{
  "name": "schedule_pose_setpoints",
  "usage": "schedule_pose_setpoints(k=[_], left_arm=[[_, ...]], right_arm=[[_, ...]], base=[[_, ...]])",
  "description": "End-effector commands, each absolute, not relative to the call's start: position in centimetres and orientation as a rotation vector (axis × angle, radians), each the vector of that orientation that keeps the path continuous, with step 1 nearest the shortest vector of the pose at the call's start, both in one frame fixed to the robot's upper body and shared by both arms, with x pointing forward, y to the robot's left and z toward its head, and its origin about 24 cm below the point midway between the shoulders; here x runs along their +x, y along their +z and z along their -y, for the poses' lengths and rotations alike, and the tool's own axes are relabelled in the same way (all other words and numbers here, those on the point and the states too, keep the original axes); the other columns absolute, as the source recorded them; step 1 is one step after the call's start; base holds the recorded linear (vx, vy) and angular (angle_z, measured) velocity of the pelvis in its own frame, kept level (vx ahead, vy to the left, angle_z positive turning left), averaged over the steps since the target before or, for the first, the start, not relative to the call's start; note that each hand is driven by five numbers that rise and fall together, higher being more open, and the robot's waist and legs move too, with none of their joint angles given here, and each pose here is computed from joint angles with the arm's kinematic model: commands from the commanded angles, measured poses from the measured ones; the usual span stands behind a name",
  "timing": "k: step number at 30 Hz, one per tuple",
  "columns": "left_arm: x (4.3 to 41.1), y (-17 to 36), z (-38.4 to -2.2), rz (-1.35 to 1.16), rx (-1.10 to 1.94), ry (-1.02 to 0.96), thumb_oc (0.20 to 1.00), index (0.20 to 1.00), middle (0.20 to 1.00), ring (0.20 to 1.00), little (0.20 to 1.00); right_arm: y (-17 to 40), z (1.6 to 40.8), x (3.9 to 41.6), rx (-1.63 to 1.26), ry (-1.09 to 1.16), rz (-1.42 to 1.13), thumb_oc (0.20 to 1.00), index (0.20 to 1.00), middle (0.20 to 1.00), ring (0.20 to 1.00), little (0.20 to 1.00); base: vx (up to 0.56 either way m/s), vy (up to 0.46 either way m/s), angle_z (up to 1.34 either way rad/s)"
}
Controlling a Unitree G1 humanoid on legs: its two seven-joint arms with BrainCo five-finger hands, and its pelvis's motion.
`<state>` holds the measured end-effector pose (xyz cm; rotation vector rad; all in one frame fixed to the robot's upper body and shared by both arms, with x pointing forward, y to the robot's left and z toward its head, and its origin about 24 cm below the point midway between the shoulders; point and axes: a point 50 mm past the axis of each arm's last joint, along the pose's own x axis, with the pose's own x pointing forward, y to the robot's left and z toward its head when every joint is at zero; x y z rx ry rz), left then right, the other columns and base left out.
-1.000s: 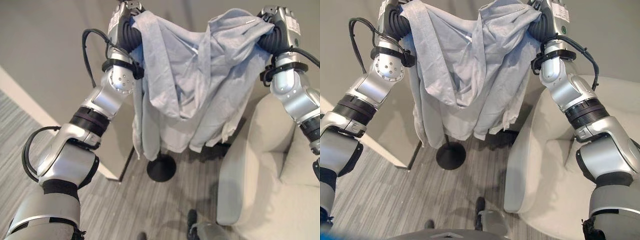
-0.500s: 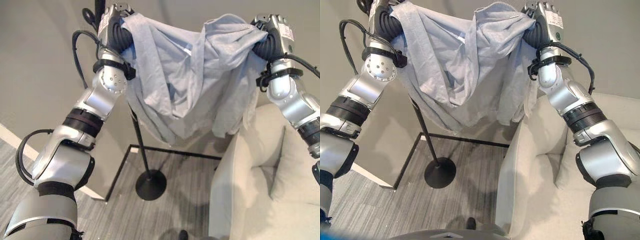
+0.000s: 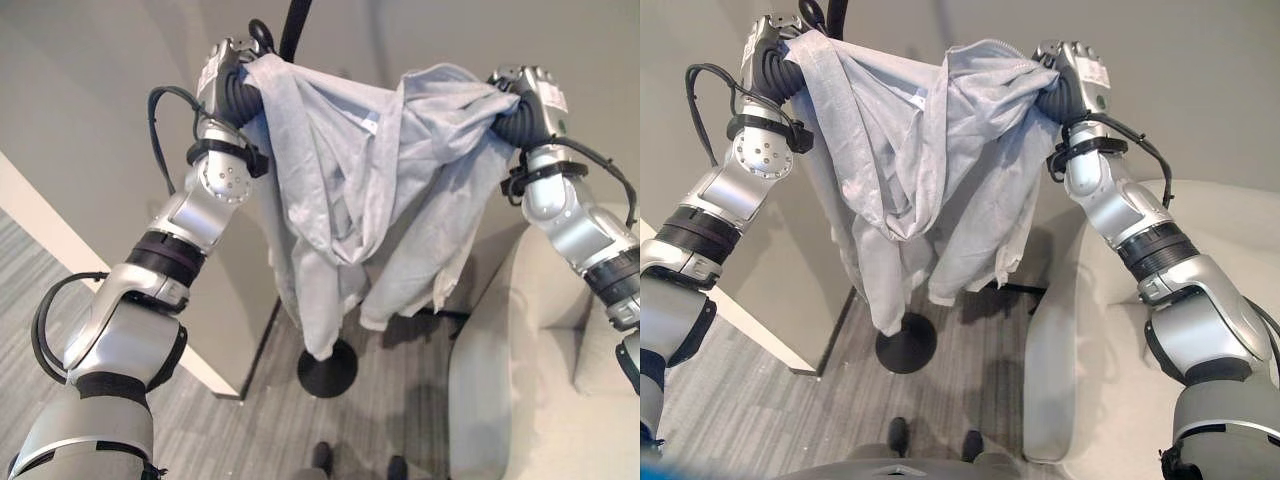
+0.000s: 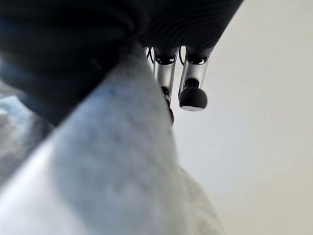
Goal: Hang the clothes on the sofa on the clothes rack.
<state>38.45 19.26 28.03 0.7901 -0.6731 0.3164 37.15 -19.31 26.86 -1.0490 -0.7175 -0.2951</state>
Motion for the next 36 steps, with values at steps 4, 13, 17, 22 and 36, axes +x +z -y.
schedule_pose_setpoints(k=[4,13,17,22,36], left_arm=[[37.6,30.2,-21.7,0.730,0.792,0.426,0.200,0.200,0.200,0.200,0.200],[37.4,30.6,-21.8,0.744,0.804,0.433,0.200,0.200,0.200,0.200,0.200],[37.3,30.5,-22.0,0.742,0.807,0.439,0.200,0.200,0.200,0.200,0.200],[37.5,30.3,-21.9,0.733,0.799,0.436,0.200,0.200,0.200,0.200,0.200],[39.2,29.2,-19.5,0.677,0.797,0.349,0.200,0.200,0.200,0.200,0.200]], right_arm=[[28.7,19.5,37.5,-1.034,-0.356,0.748,0.200,0.200,0.200,0.200,0.200],[28.1,18.7,37.7,-1.033,-0.335,0.730,0.200,0.200,0.200,0.200,0.200],[28.0,18.8,37.7,-1.028,-0.340,0.726,0.200,0.200,0.200,0.200,0.200],[28.1,19.1,37.7,-1.017,-0.358,0.723,0.200,0.200,0.200,0.200,0.200],[31.5,20.9,39.4,-1.143,-0.435,0.624,0.200,0.200,0.200,0.200,0.200]], base=[[0.06,0.160,0.00],[0.03,0.111,-0.02],[0.01,0.096,-0.09],[0.00,0.104,-0.03],[0.07,-0.132,0.40]])
